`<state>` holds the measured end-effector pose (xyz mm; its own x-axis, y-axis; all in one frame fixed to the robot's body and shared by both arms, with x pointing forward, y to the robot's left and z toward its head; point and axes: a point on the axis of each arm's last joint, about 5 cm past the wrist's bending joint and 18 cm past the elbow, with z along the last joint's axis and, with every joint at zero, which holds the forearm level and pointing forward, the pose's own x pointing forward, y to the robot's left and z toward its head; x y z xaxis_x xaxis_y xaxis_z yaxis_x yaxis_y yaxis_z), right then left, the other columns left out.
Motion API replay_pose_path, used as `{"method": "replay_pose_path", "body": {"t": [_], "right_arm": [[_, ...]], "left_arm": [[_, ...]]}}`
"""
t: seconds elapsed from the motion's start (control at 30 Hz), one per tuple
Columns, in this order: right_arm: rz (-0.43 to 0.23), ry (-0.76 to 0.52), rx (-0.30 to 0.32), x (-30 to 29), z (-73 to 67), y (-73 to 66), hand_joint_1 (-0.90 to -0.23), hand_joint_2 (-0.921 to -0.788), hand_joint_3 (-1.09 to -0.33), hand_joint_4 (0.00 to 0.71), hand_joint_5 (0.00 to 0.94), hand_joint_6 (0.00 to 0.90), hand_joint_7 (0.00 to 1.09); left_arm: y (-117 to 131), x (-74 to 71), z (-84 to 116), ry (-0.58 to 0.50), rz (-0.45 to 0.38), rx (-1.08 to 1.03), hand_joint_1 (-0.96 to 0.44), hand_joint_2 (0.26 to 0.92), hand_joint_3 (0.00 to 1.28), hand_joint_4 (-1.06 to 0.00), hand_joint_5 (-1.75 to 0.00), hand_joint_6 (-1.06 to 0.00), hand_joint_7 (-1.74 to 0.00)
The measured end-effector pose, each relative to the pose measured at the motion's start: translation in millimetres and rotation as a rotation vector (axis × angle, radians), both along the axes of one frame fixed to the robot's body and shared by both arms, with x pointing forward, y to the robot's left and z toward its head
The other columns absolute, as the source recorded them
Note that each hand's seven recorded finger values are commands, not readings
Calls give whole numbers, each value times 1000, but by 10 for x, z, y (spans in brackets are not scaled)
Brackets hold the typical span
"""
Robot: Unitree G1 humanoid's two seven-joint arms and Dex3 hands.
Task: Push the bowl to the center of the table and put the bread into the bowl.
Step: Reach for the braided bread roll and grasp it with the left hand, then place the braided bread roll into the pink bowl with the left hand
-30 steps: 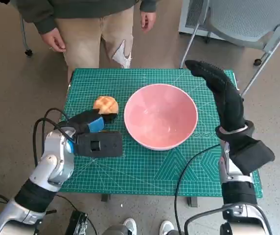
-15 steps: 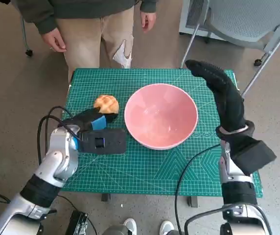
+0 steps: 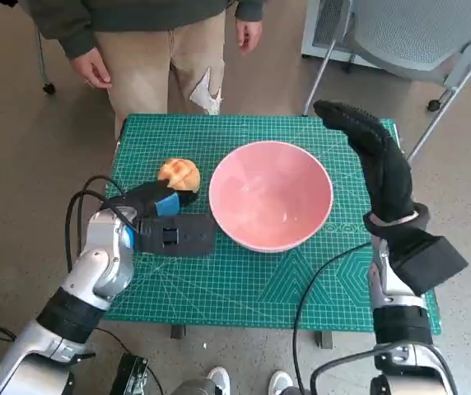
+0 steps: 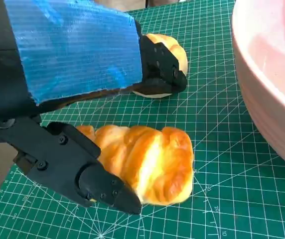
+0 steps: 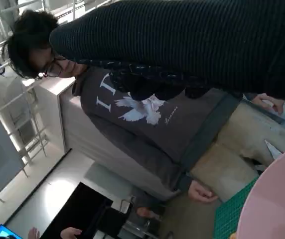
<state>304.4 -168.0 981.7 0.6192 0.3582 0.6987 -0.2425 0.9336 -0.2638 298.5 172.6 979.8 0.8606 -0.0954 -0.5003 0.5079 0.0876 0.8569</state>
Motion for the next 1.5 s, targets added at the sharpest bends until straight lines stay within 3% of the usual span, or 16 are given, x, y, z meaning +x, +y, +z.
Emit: {"method": "replay_pose_path", "body": {"t": [0.23,0.27,0.33,0.4,0.53,0.63,0.7,0.77,1.07,1.5], "right_arm": [[0,-3,0,-1,-1,-1,-722,-921,-835,174,1,8,458],[0,-4,-1,-1,-1,-1,-722,-921,-835,174,1,7,460],[0,-5,-1,-1,-1,-1,-723,-921,-835,174,1,6,463],[0,-5,-1,-1,-1,-2,-725,-921,-835,174,1,4,466],[1,-5,-2,0,-1,-2,-727,-921,-835,174,1,1,472],[1,-5,-2,1,1,-2,-725,-921,-834,174,1,-1,475],[1,-5,-2,3,3,-1,-725,-921,-834,174,1,-1,476],[1,-5,-2,6,4,-1,-725,-921,-834,175,1,-1,476],[6,4,-8,23,-2,0,-726,-921,-833,175,1,-1,477],[14,4,-16,28,1,2,-725,-921,-833,177,2,-1,477]], "left_arm": [[7,-29,20,-25,-9,-31,-136,741,4,-751,-182,-744,-171],[13,-36,20,-29,-12,-37,-92,750,4,-769,-265,-763,-249],[30,-54,16,-35,-19,-49,-47,825,9,-779,-704,-750,-583],[48,-74,11,-38,-32,-65,-16,865,22,-765,-1032,-777,-718],[68,-125,-26,-26,-68,-90,1,874,48,-728,-1249,-841,-714],[74,-177,-33,-29,-103,-106,7,619,547,-687,-1433,-814,-870],[81,-205,-29,-33,-121,-106,9,561,665,-669,-1486,-801,-917],[86,-229,-23,-40,-134,-107,9,549,693,-668,-1491,-787,-937],[106,-299,14,-78,-158,-109,5,680,457,-698,-1377,-775,-892],[126,-311,-2,-106,-157,-111,4,741,342,-704,-1344,-781,-862]]}}
